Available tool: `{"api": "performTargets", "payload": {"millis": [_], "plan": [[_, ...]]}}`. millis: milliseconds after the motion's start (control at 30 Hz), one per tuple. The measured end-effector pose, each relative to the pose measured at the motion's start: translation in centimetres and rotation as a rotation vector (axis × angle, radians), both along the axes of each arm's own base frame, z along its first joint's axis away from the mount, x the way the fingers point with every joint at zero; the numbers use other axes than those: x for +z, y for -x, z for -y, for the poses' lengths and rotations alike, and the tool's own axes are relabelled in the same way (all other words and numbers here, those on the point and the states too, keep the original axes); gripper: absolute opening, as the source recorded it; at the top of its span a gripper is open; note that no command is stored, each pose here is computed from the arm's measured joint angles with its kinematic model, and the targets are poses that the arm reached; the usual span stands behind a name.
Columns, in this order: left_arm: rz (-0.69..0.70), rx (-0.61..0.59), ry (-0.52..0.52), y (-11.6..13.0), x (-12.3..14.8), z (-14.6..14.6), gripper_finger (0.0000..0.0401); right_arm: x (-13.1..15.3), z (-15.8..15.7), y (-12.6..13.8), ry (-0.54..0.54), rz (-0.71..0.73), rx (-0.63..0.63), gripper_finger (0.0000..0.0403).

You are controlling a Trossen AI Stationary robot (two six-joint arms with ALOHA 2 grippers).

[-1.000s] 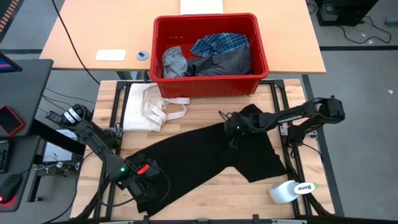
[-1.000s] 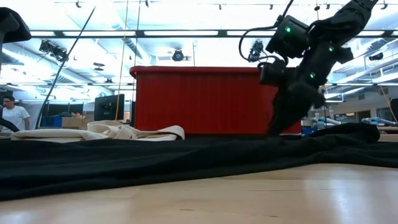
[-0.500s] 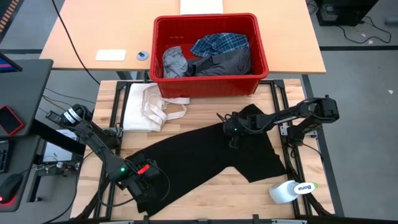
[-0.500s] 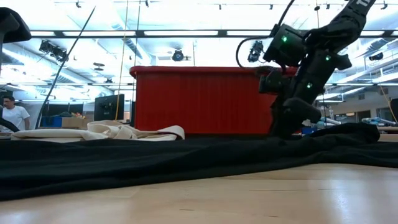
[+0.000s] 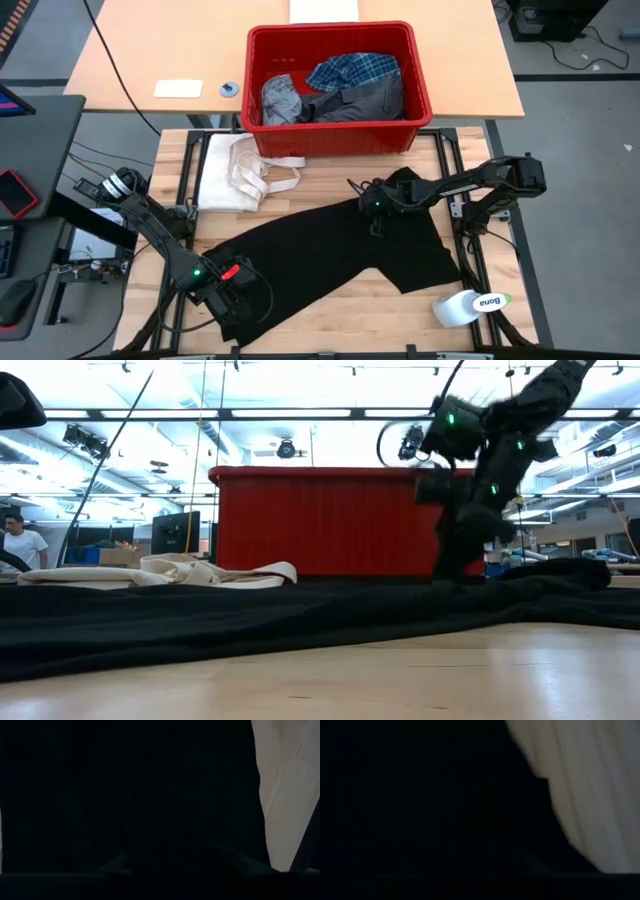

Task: Fold Laundry from Bin
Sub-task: Fold the black shirt

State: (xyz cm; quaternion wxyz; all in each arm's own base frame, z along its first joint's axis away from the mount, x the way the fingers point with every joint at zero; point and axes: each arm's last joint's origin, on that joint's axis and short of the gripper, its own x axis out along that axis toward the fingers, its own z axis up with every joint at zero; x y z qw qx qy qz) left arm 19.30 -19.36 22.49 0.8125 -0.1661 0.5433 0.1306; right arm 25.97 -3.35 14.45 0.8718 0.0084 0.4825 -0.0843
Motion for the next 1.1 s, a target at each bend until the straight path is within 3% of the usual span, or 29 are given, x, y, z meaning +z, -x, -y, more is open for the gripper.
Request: {"api": "performTargets", "payload": {"millis": [167,367,567,800,900,1100], "plan": [[0.0,-0.001,-0.001,0.0,0.0,0.0,0.0153,0.9,0.2,0.4,-0.116,-0.012,0.027,0.0009],[0.011,0.006,0.012,-0.1,0.0,0.1,0.0153,0.7,1.0,1.0,-0.346,-0.034,-0.076,0.0009],[0.03,0.006,0.028,-0.3,0.1,0.2,0.0153,0.7,2.3,1.4,-0.417,-0.041,-0.19,0.0009],[0.069,0.053,0.031,-1.2,0.2,-0.4,0.0153,0.7,3.8,2.0,-0.576,-0.035,-0.282,0.0015],[0.087,0.078,0.046,-1.8,0.3,-0.7,0.0153,0.7,4.1,2.1,-0.567,-0.035,-0.281,0.0038],[0.089,0.134,0.038,-3.1,0.4,-2.4,0.0153,0.6,4.2,2.3,-0.552,-0.053,-0.335,0.0124]]}}
